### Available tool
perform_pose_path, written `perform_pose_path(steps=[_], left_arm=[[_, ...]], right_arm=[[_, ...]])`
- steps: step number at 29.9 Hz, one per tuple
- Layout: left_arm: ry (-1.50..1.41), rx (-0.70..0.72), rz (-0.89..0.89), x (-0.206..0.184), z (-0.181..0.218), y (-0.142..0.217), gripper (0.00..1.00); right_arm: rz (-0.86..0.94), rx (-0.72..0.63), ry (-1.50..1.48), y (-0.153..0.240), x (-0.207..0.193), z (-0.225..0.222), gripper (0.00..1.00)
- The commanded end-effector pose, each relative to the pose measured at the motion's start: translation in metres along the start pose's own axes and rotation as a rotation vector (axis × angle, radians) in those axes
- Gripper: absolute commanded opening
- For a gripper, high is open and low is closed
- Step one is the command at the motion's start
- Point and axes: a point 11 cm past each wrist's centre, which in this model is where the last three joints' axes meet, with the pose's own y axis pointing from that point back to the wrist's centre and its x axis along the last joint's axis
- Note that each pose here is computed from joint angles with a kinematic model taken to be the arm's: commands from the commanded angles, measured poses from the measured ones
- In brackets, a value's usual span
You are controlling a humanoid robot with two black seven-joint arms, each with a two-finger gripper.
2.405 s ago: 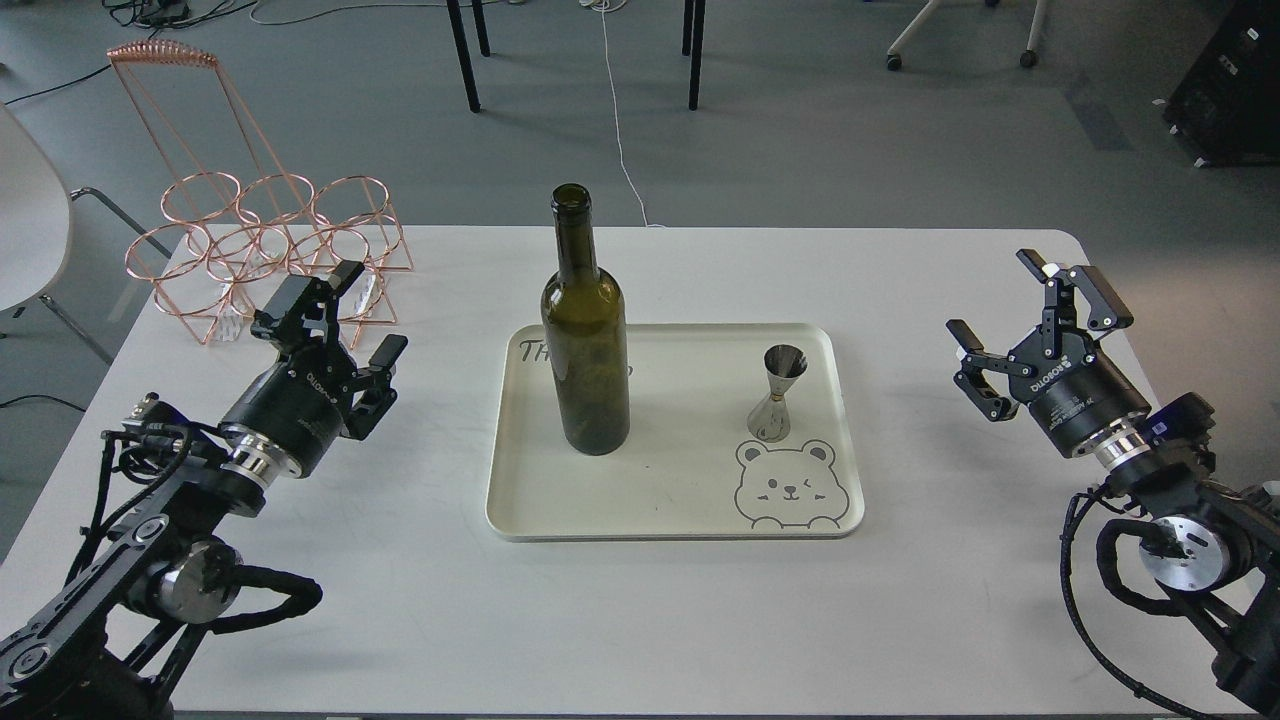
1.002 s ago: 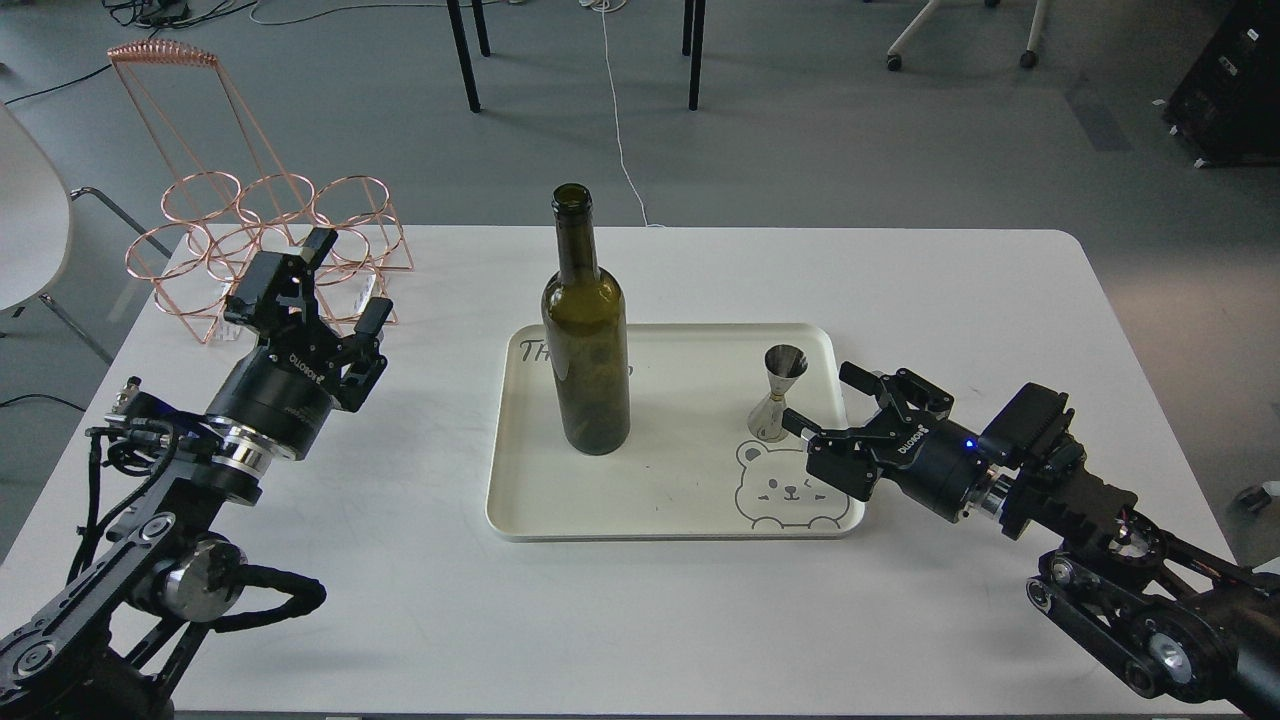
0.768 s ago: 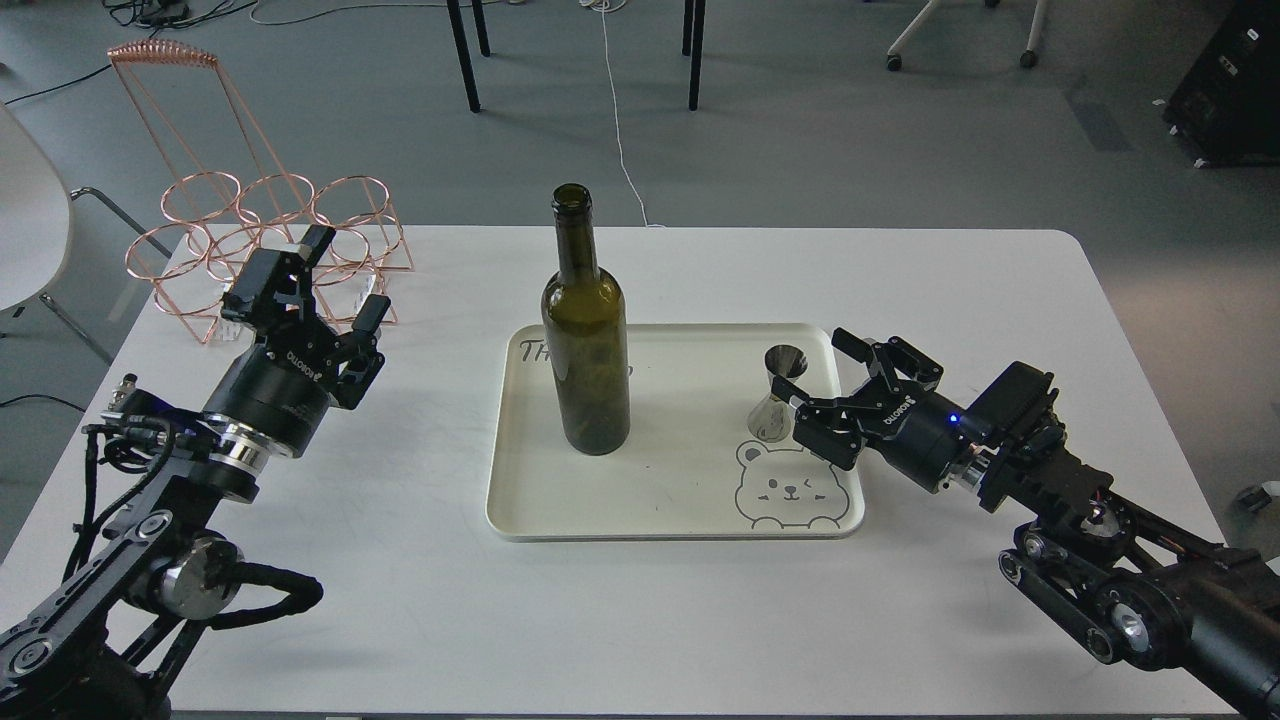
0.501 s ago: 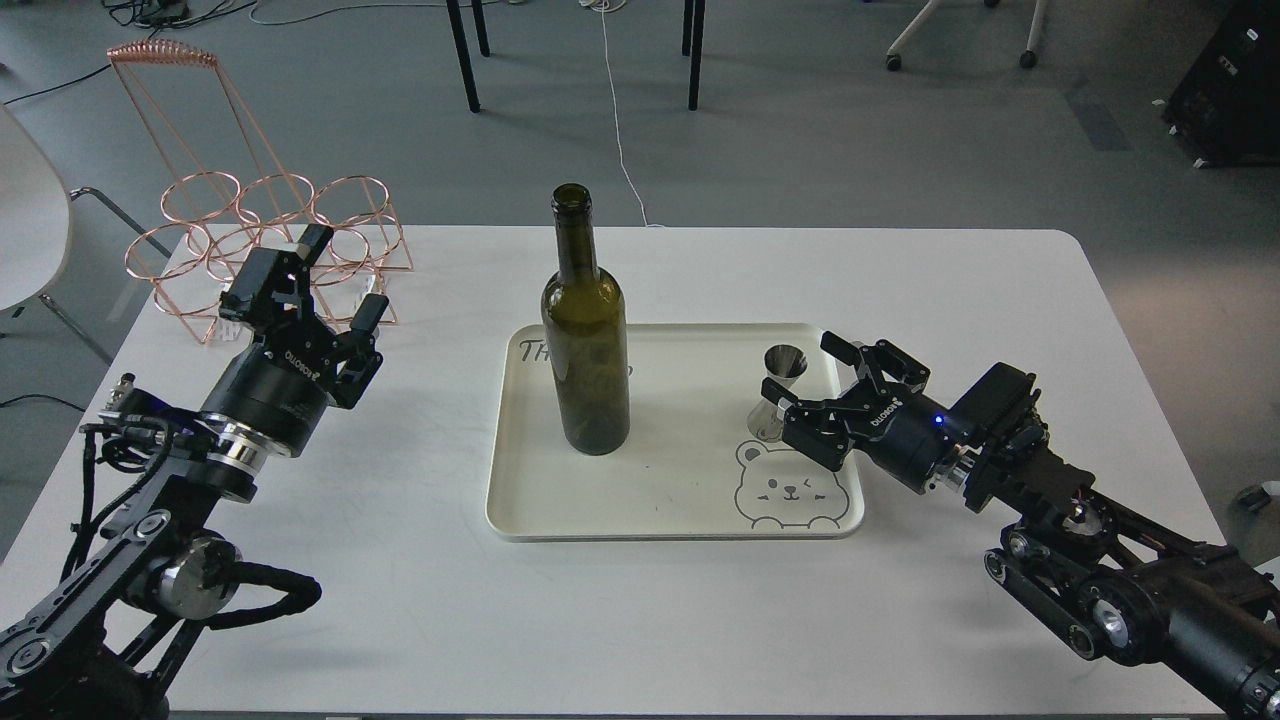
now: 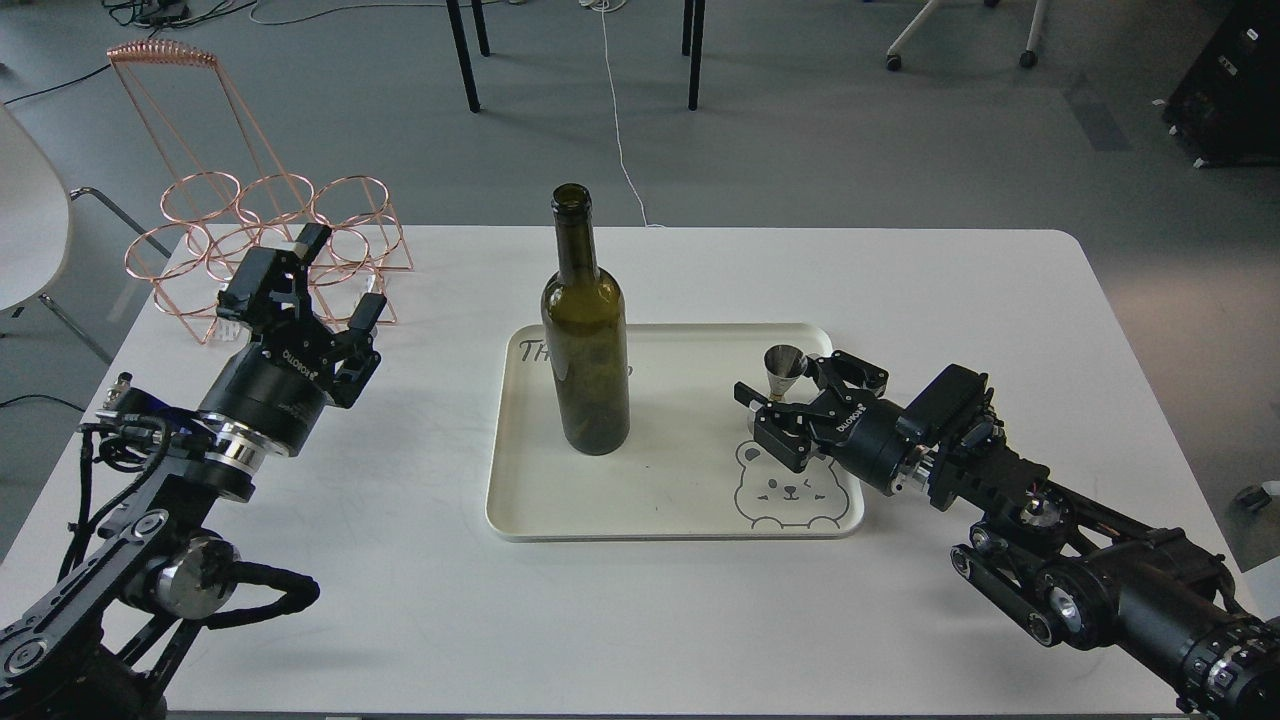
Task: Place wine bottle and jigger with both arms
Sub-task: 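Lift the jigger off the tray with the right gripper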
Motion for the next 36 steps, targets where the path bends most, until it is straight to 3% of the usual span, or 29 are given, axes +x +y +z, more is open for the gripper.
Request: perform_pose_path(steps=[1, 7, 10, 11, 16, 25, 36], left_arm=[[0.0, 0.0, 0.002, 0.0, 0.0, 0.0, 0.98], [-0.001, -0.001, 0.003, 0.001, 0.0, 0.0, 0.98], [-0.001, -0.001, 0.003, 0.001, 0.0, 0.0, 0.98], [-0.001, -0.001, 0.003, 0.001, 0.0, 0.0, 0.98], [-0.001, -0.001, 0.003, 0.001, 0.0, 0.0, 0.98], [0.0, -0.001, 0.001, 0.0, 0.001, 0.0, 0.98], [0.0, 0.001, 0.0, 0.0, 0.0, 0.0, 0.98]], right_arm=[[0.004, 0.004, -0.002, -0.001, -0.001, -0.003, 0.62], [-0.005, 0.013, 0.003, -0.001, -0.003, -0.005, 0.44], [0.004, 0.014, 0.006, -0.002, -0.002, -0.005, 0.26], [0.013, 0.013, 0.01, -0.002, -0.001, -0.005, 0.24], [0.037, -0.006, 0.028, 0.005, 0.004, 0.004, 0.24], [0.163, -0.076, 0.043, 0.015, 0.049, 0.032, 0.25], [0.081, -0.269, 0.111, 0.091, 0.044, 0.102, 0.25]])
